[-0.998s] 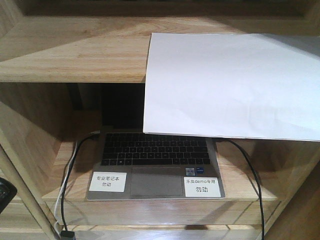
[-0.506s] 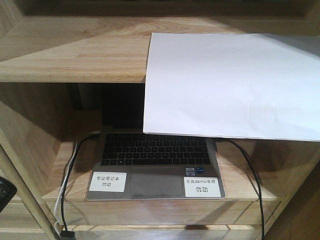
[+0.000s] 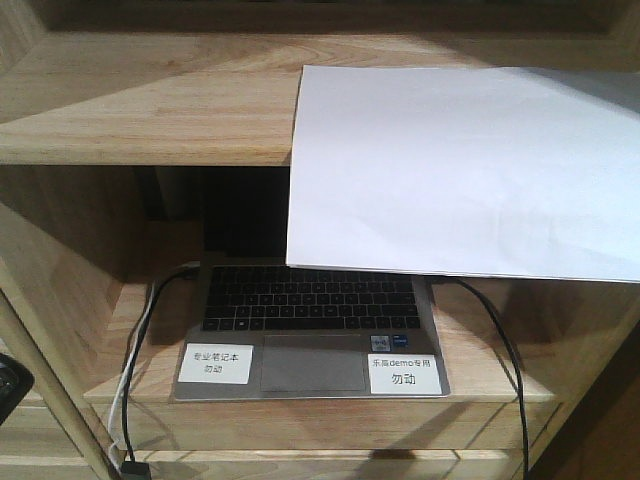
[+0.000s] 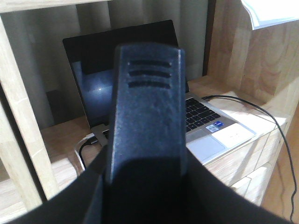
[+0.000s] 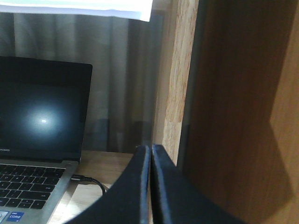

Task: Grab stapler and paper to desk for stapling
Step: 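Lift the stapler off the shelf with the left gripper and withdraw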

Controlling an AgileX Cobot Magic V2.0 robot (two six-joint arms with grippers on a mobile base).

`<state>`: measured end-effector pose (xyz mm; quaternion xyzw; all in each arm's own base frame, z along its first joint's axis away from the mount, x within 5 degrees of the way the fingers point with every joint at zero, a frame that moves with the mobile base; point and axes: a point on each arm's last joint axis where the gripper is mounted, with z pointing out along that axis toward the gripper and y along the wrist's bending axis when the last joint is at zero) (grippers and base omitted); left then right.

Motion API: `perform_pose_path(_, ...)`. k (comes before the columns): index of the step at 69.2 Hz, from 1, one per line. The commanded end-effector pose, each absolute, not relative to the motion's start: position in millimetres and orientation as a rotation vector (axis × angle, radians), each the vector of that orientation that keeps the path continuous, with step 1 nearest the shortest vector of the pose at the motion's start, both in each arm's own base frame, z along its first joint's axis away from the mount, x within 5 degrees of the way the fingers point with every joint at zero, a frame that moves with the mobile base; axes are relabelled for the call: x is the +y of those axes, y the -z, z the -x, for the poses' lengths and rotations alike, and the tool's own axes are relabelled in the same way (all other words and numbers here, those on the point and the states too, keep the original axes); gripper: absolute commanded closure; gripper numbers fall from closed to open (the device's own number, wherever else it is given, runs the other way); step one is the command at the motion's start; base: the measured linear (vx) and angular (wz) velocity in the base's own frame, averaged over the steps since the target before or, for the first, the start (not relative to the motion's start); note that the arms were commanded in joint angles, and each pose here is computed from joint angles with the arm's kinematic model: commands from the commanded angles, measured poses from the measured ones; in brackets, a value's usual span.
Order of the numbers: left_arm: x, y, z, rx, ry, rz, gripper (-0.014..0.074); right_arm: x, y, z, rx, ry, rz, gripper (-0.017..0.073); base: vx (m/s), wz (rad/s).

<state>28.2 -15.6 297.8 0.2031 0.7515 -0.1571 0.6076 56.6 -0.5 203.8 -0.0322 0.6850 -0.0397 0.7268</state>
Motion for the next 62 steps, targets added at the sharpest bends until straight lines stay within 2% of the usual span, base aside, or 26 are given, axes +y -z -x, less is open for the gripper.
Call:
perform_pose_path(1, -16.0, -317.9, -27.9, 1.598, 0.396, -0.436, 0.06, -0.2, -208.6, -55.5, 1.439, 0.09, 0.07, 0.0569, 0.0, 0.0)
perform_pose_path(17, -16.0, -317.9, -27.9, 1.598, 0.396, -0.436, 0.06, -0.4, -206.1, -55.8, 1.466, 0.087, 0.065, 0.0569, 0.0, 0.0)
perform_pose_path(22, -16.0, -317.9, -27.9, 1.598, 0.396, -0.436, 0.06, -0.4, -206.2, -55.8, 1.466, 0.024, 0.009, 0.0569, 0.0, 0.0)
perform_pose_path(29, -16.0, -317.9, -27.9, 1.598, 0.396, -0.436, 0.06, -0.3, -206.3, -55.8, 1.459, -0.167, -0.161, 0.0569, 0.0, 0.0)
perform_pose_path(44, -16.0, -317.9, -27.9, 1.598, 0.396, -0.436, 0.06, -0.2, -206.2, -55.8, 1.364, -0.7, -0.637, 0.0569, 0.0, 0.0)
perform_pose_path(52, -16.0, -317.9, -27.9, 1.598, 0.396, -0.436, 0.06, -0.2, -205.4, -55.9, 1.31, -0.88, -0.808, 0.0569, 0.0, 0.0)
perform_pose_path(62, -16.0, -317.9, -27.9, 1.598, 0.396, -0.436, 0.06, -0.8, -201.9, -56.1, 1.303, -0.953, -0.915, 0.0559, 0.0, 0.0)
